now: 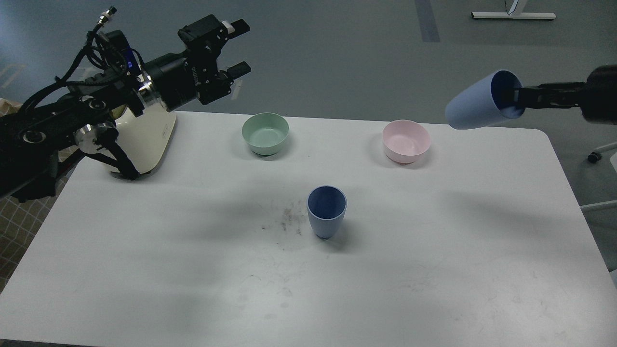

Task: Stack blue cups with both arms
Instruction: 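Lift the cup with the right gripper and lower it into the centered cup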

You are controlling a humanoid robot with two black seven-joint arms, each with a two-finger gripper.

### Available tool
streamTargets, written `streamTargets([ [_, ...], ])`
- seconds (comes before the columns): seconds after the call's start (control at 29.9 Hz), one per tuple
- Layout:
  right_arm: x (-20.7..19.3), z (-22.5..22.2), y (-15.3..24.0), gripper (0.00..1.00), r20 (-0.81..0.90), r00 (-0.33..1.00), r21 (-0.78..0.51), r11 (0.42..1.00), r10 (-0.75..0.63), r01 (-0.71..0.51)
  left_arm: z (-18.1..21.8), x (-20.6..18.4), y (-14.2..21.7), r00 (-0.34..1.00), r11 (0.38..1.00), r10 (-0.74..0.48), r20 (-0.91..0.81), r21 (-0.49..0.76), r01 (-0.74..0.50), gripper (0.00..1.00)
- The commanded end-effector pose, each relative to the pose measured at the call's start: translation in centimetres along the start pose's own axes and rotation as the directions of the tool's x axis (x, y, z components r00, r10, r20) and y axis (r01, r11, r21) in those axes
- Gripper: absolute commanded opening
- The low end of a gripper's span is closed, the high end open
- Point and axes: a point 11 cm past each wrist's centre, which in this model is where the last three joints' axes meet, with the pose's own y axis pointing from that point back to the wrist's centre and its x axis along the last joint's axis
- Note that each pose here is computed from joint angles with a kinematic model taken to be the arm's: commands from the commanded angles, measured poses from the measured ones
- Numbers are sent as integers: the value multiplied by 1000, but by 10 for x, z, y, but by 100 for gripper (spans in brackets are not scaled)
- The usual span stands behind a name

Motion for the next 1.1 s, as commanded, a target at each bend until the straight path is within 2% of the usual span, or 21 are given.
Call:
streamTargets([
  [0.0,12,-34,-27,0,-134,986,10,995,-101,103,0,0,-1,1000,1000,0,-1,0,0,96],
  [0.13,13,-75,-60,0,-272,941,25,976,-202,217,0,-1,-1,1000,1000,-1,-2,-1,1,96],
  [0.53,-2,-164,-118,0,-488,822,81,923,-292,376,1,2,2,1000,1000,5,2,1,-5,96],
  [1.07,-14,-196,-143,0,-537,782,94,899,-315,427,0,2,3,1000,1000,5,2,3,-5,96],
])
